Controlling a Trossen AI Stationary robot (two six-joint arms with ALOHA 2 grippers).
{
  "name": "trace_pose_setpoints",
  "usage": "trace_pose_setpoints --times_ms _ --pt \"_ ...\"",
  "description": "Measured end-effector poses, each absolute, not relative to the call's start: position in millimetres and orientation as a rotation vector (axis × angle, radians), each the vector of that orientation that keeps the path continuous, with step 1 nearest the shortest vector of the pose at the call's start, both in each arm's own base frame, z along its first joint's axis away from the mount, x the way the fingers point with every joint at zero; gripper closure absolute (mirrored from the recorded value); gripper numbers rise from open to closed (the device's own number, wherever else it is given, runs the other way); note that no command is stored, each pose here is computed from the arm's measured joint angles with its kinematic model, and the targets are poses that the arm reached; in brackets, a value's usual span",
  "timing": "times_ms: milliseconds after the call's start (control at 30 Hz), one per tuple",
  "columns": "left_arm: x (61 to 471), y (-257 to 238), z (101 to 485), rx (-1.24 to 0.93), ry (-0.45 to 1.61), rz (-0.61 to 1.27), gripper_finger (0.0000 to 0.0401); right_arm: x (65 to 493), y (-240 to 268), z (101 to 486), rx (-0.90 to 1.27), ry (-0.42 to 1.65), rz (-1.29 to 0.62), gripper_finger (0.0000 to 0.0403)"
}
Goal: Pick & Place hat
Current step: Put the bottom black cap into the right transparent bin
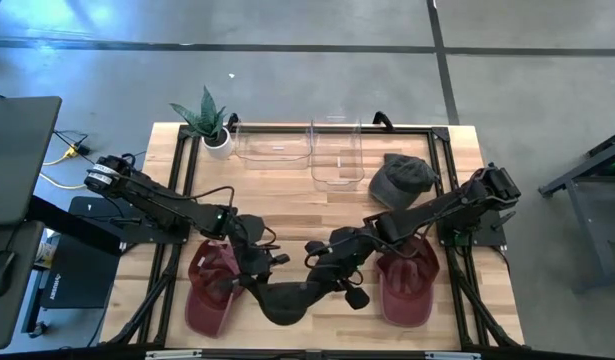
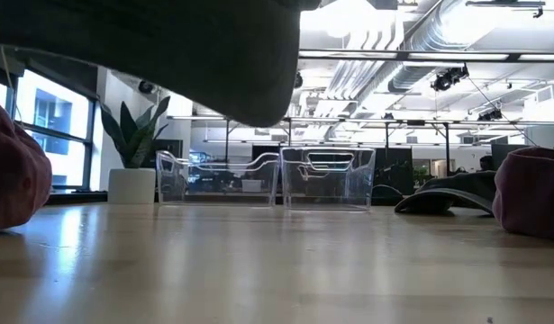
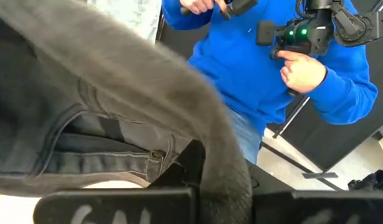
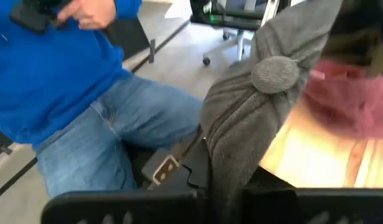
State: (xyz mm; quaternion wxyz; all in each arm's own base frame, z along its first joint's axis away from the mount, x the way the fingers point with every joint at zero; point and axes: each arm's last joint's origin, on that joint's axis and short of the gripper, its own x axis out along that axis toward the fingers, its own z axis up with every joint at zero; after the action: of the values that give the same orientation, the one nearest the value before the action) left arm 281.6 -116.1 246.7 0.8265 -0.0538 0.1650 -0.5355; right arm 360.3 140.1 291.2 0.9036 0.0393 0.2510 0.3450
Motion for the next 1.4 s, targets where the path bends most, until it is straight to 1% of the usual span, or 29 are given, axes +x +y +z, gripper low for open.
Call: trace_pose_setpoints --times_ms 133,200,300,400,533,667,767,900,1000,1067,1133,1200,1300,1400 --pt "282 -116 247 -0.076 0.323 -1.128 0.0385 362 140 295 0.079 0.469 0.717 0.0375" --pt "282 -116 247 -0.053 0.310 -1.117 0.0386 363 141 297 0.080 0.444 0.723 0.0360" --pt "283 -116 247 -0.013 0.284 -1.121 0.0397 363 141 299 0.084 0.433 0.741 0.0323" --pt "283 -116 248 0.013 0.253 -1.124 0.0398 364 139 298 0.077 0.433 0.739 0.0274" --pt "284 -117 253 0.025 0.197 -1.151 0.0400 363 135 292 -0.001 0.469 0.744 0.0216" --pt "283 -117 256 0.030 0.156 -1.182 0.0400 361 131 286 -0.109 0.502 0.724 0.0182" --pt "284 -117 258 0.035 0.138 -1.183 0.0401 359 130 283 -0.167 0.523 0.725 0.0175" --pt "278 -115 269 0.050 0.093 -1.173 0.0401 357 129 275 -0.170 0.574 0.694 0.0176" --pt "272 -113 278 0.075 0.067 -1.161 0.0401 353 127 253 -0.149 0.593 0.680 0.0175" --pt "269 -112 282 0.090 0.053 -1.149 0.0401 350 125 233 -0.153 0.572 0.654 0.0172" --pt "265 -110 285 0.102 0.060 -1.128 0.0401 347 124 219 -0.154 0.493 0.637 0.0169" --pt "263 -109 287 0.108 0.053 -1.117 0.0401 344 123 213 -0.149 0.353 0.625 0.0167" --pt "264 -109 287 0.111 0.058 -1.095 0.0401 338 120 208 -0.151 0.163 0.596 0.0166" --pt "264 -109 288 0.115 0.050 -1.081 0.0401 332 118 209 -0.159 0.040 0.576 0.0166"
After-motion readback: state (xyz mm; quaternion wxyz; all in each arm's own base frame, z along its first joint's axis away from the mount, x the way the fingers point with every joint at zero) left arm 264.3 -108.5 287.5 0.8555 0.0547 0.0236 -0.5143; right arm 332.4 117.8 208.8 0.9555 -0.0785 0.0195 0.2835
